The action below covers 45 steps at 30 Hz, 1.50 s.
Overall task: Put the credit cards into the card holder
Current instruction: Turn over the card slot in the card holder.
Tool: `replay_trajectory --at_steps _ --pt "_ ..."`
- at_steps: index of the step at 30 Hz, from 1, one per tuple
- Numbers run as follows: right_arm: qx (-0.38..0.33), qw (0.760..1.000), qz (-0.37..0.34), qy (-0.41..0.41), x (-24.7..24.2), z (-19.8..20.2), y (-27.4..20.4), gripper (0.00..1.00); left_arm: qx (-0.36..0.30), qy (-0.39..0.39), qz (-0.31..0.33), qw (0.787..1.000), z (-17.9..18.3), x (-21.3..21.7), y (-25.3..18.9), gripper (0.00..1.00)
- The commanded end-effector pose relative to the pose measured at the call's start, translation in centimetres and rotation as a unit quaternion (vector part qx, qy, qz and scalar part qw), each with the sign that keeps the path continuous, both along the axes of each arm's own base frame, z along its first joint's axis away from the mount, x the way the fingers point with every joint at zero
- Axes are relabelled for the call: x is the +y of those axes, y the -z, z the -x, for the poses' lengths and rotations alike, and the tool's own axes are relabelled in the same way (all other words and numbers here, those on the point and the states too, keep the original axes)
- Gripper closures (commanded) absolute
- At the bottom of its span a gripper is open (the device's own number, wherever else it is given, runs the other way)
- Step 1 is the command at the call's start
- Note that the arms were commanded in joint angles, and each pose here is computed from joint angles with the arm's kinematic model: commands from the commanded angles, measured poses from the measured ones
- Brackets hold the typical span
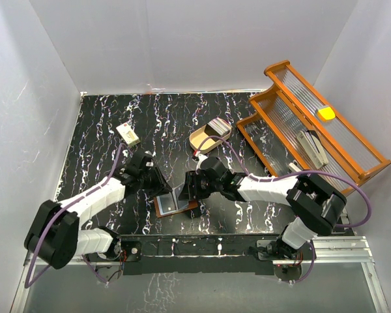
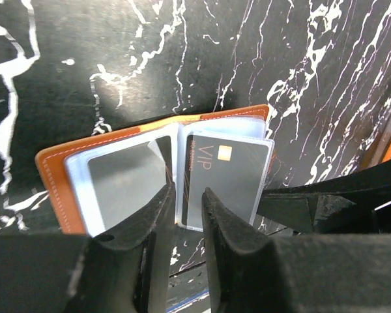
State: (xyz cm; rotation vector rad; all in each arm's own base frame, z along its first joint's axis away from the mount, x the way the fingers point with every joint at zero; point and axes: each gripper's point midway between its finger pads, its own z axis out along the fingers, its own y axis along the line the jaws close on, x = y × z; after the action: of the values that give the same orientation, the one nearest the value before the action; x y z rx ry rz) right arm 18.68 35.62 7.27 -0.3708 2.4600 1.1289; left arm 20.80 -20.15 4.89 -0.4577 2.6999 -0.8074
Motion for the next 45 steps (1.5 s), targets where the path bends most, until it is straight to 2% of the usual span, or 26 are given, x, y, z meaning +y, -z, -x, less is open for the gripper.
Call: replay_trajectory --at_steps 1,10,13,17,26,35,45 --pt "-0.024 0.999 -0.028 -0.004 1.1 -0.8 -2.3 0.55 -0.001 -0.027 -0.078 0.997 0.7 3.4 -0.6 0.76" --pt "-0.024 0.999 -0.036 -0.01 1.5 -0.8 -3.0 0.55 0.029 -0.053 -0.143 0.988 3.3 6.8 1.7 0.69" --pt "-0.024 0.999 -0.037 -0.012 1.6 -0.7 -3.1 0.55 0.028 -0.055 -0.15 0.987 3.5 7.2 1.8 0.65" --pt "-0.024 0.999 -0.038 -0.013 1.8 -0.7 -3.2 0.55 0.021 -0.049 -0.139 0.989 3.4 6.8 1.9 0.64" --pt "-0.026 0.999 -0.035 -0.021 2.5 -0.5 -3.6 0.56 0.029 -0.029 -0.097 0.994 3.6 5.1 3.2 0.73" --pt "-0.017 0.999 -0.029 -0.032 3.4 -0.4 -3.1 0.56 0.032 -0.019 -0.069 0.997 3.6 4.1 3.4 0.75" --pt "-0.011 1.0 -0.01 -0.025 3.3 -0.6 -1.7 0.56 0.019 -0.027 -0.076 0.997 3.2 4.4 2.4 0.77"
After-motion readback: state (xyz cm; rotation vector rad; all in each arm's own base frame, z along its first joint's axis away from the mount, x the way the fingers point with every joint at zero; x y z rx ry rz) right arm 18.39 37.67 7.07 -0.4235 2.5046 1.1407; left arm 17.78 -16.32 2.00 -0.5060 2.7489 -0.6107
